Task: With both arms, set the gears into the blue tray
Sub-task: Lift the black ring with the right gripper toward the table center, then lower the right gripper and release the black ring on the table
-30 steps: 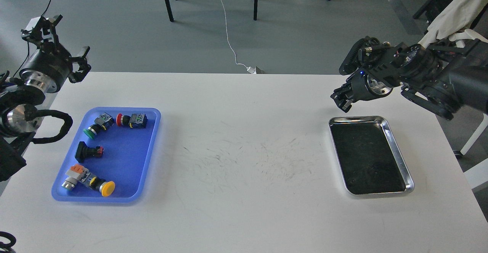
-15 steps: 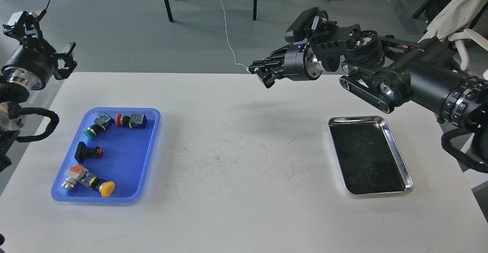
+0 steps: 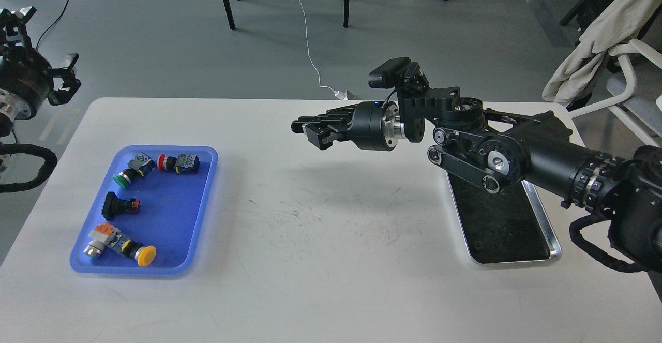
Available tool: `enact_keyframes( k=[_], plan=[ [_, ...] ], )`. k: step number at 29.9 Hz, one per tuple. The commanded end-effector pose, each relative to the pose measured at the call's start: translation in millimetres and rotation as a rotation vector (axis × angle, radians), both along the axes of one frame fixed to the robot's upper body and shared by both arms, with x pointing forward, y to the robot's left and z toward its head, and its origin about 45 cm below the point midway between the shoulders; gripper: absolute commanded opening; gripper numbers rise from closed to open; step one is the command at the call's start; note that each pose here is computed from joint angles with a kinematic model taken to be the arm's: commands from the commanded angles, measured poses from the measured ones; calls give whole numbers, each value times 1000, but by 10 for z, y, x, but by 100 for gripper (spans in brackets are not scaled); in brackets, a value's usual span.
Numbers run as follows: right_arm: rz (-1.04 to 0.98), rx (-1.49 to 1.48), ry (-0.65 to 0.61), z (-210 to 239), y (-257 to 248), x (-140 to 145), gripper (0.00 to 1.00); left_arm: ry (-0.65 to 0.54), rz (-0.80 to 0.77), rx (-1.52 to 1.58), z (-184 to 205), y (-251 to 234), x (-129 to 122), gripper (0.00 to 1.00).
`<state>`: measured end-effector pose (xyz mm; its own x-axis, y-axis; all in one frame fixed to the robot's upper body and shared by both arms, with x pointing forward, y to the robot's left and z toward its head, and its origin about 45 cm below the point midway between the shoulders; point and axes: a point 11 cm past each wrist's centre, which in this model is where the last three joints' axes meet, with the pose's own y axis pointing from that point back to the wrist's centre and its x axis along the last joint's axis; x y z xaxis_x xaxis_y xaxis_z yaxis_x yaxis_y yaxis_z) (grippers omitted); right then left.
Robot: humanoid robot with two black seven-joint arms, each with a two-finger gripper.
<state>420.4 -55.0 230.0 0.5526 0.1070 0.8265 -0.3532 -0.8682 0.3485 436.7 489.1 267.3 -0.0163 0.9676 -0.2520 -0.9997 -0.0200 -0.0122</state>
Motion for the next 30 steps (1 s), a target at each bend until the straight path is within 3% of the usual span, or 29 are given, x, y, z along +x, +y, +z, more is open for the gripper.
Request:
enact_keyframes(
  k=[1,8,21,30],
  plan=[
    [-15,93,77,34,163,-53,1,-5,4,9,45,64,-23,98],
    [1,110,167,-294,322,-289,1,-11,16,26,126,168,-62,98],
    [-126,-1,204,-837,-139,-221,1,-32,14,54,317,309,-132,98],
    [-86,-46,208,-938,-123,-327,1,-36,18,65,368,388,-175,98]
  ],
)
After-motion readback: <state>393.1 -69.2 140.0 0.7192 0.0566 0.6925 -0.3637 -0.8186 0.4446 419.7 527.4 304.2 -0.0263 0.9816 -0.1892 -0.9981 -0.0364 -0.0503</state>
